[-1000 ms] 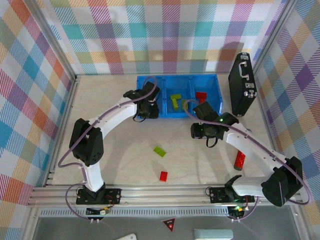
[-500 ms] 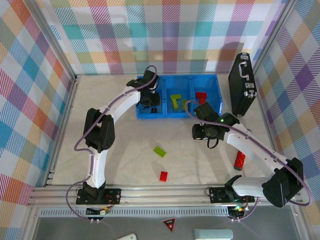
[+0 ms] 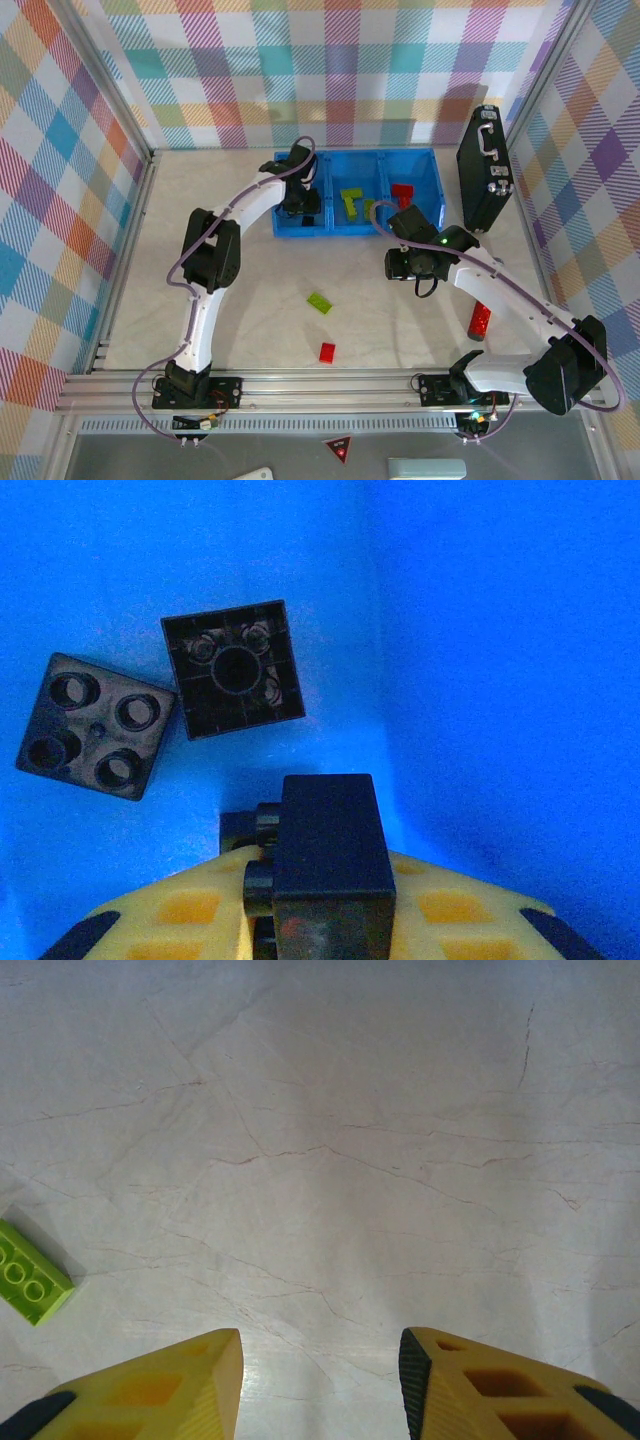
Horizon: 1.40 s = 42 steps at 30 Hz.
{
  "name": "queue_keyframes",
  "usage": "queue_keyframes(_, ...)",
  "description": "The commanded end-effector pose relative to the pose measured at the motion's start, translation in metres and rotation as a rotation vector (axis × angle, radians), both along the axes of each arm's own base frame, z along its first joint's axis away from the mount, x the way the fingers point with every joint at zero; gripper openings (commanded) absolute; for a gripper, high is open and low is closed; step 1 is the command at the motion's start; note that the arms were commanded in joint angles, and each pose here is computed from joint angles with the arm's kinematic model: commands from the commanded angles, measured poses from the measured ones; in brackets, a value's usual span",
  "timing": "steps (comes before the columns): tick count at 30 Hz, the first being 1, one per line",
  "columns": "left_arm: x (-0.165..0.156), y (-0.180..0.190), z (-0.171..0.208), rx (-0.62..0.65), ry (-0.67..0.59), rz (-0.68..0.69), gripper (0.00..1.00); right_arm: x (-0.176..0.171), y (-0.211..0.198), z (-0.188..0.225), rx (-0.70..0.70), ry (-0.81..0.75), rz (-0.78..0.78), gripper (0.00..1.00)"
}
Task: Sort the legos into containers by color
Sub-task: Place the lego in the container.
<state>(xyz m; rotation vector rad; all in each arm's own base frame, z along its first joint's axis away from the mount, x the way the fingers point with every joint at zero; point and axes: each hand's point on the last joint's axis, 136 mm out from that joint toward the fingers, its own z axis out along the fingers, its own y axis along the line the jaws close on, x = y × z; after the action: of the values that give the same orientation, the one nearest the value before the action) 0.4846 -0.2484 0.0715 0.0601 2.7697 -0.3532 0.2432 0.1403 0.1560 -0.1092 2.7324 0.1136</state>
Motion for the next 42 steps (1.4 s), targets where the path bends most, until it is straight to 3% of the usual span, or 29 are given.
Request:
queue_keyframes(1, 0.01, -0.001, 0.002, -0.026, -0.01, 0.005, 0.32, -0.002, -0.006, 0.006, 0.0, -0.004, -0.029, 0.47)
queue_keyframes(9, 0.009, -0.002, 0.017, -0.04, -0.031, -0.002, 0.4, 0.0, -0.004, 0.01, 0.007, -0.01, -0.03, 0.47)
queue_keyframes(25, -0.018, 0.016, 0.091, -0.024, -0.102, -0.052, 0.41, 0.009, 0.02, 0.008, 0.069, 0.025, 0.015, 0.47)
queue_keyframes(33, -0.047, 0.05, 0.108, -0.009, -0.089, -0.047, 0.41, 0.01, 0.041, 0.001, 0.089, 0.058, 0.069, 0.47)
queue_keyframes(42, -0.086, 0.114, 0.112, -0.002, -0.055, 0.007, 0.41, 0.001, 0.081, -0.013, 0.05, 0.106, 0.234, 0.46)
